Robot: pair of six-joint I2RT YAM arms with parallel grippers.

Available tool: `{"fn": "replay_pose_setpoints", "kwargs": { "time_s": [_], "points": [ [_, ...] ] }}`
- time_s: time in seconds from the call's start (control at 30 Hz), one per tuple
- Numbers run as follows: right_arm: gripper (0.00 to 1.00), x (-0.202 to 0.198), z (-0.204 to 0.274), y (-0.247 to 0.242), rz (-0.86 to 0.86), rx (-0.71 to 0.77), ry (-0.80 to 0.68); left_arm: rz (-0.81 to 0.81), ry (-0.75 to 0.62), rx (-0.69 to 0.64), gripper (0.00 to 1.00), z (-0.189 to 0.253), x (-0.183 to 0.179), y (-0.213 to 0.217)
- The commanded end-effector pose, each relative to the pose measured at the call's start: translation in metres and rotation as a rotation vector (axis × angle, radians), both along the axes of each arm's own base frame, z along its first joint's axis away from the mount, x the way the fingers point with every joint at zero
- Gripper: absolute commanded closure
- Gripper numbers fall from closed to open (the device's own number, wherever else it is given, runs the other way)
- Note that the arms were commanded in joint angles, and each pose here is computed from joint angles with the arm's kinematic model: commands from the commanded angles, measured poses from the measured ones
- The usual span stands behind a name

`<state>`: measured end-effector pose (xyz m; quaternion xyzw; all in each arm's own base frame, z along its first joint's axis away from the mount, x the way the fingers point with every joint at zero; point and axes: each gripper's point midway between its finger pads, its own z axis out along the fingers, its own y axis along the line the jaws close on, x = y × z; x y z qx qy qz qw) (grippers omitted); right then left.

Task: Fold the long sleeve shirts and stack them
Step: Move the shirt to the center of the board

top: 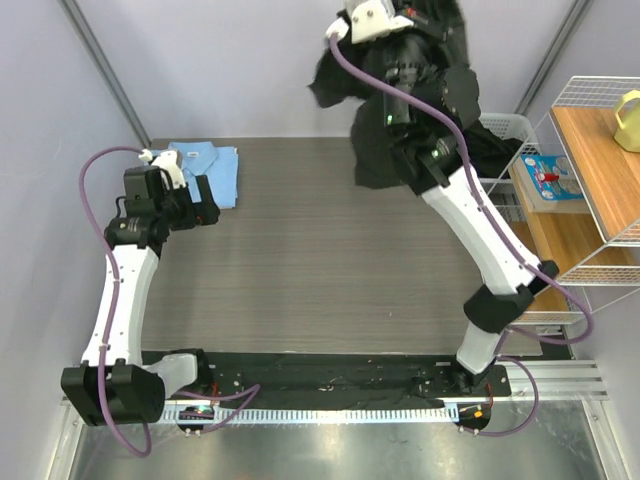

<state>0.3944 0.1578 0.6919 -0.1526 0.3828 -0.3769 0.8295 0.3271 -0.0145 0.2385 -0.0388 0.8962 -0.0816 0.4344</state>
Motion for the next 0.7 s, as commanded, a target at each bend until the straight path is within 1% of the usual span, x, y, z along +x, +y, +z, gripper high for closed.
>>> {"fn": "replay_pose_setpoints", "kwargs": {
  "time_s": [0.0, 0.03, 0.07, 0.1, 0.13, 0.17, 0.2, 0.23, 0.27, 0.3, 0.33, 0.37, 0.4, 0.43, 0.5, 0.53, 0.57, 0.67],
  "points": [
    [0.99, -0.015, -0.045, 0.037, 0.276, 0.253, 0.206, 0.044, -0.19, -0.047, 0.0, 0.041, 0.009, -0.001],
    [0.99, -0.01, -0.077, 0.048, 0.299, 0.248, 0.348, 0.036, -0.203, -0.05, 0.0, 0.046, 0.009, -0.003],
    [0.99, -0.006, -0.103, 0.045, 0.292, 0.291, 0.434, 0.005, -0.187, -0.056, 0.0, 0.047, 0.004, -0.008],
    [0.99, -0.019, -0.109, 0.031, 0.379, 0.421, 0.479, -0.096, -0.189, -0.039, 0.0, 0.055, 0.001, -0.018],
    [0.9, -0.018, -0.149, 0.023, 0.386, 0.405, 0.613, -0.148, -0.172, -0.037, 0.0, 0.055, -0.004, -0.024],
    [0.73, -0.007, -0.227, 0.021, 0.363, 0.387, 0.785, -0.189, -0.13, -0.032, 0.0, 0.047, -0.013, -0.027],
    [0.35, -0.005, -0.257, -0.002, 0.409, 0.429, 0.868, -0.236, -0.12, -0.005, 0.0, 0.043, -0.015, -0.029],
    [0.21, -0.026, -0.287, -0.02, 0.4, 0.442, 0.965, -0.288, -0.098, -0.028, 0.0, 0.037, -0.02, -0.038],
    [0.02, -0.035, -0.358, -0.033, 0.332, 0.417, 1.12, -0.326, -0.085, -0.013, 0.0, 0.032, -0.022, -0.039],
    [0.0, -0.045, -0.387, -0.047, 0.308, 0.416, 1.188, -0.355, -0.055, -0.017, 0.0, 0.024, -0.028, -0.042],
    [0.0, -0.064, -0.406, -0.06, 0.29, 0.387, 1.244, -0.416, -0.038, 0.001, 0.0, 0.014, -0.031, -0.045],
    [0.0, -0.08, -0.447, -0.066, 0.26, 0.36, 1.353, -0.453, -0.022, 0.005, 0.0, 0.008, -0.033, -0.047],
    [0.0, -0.093, -0.464, -0.063, 0.294, 0.344, 1.423, -0.489, 0.011, 0.012, 0.0, 0.0, -0.04, -0.048],
    [0.0, -0.111, -0.48, -0.064, 0.303, 0.331, 1.509, -0.555, 0.023, 0.054, 0.0, -0.009, -0.043, -0.048],
    [0.0, -0.134, -0.492, -0.053, 0.407, 0.294, 1.601, -0.647, 0.092, 0.075, 0.0, -0.03, -0.05, -0.051],
    [0.0, -0.149, -0.496, -0.041, 0.491, 0.289, 1.66, -0.671, 0.139, 0.082, 0.0, -0.04, -0.056, -0.05],
    [0.01, -0.155, -0.5, -0.037, 0.528, 0.29, 1.686, -0.718, 0.18, 0.116, 0.0, -0.055, -0.056, -0.048],
    [0.0, -0.168, -0.507, -0.019, 0.651, 0.276, 1.75, -0.748, 0.24, 0.13, 0.0, -0.077, -0.056, -0.045]
  ]
}}
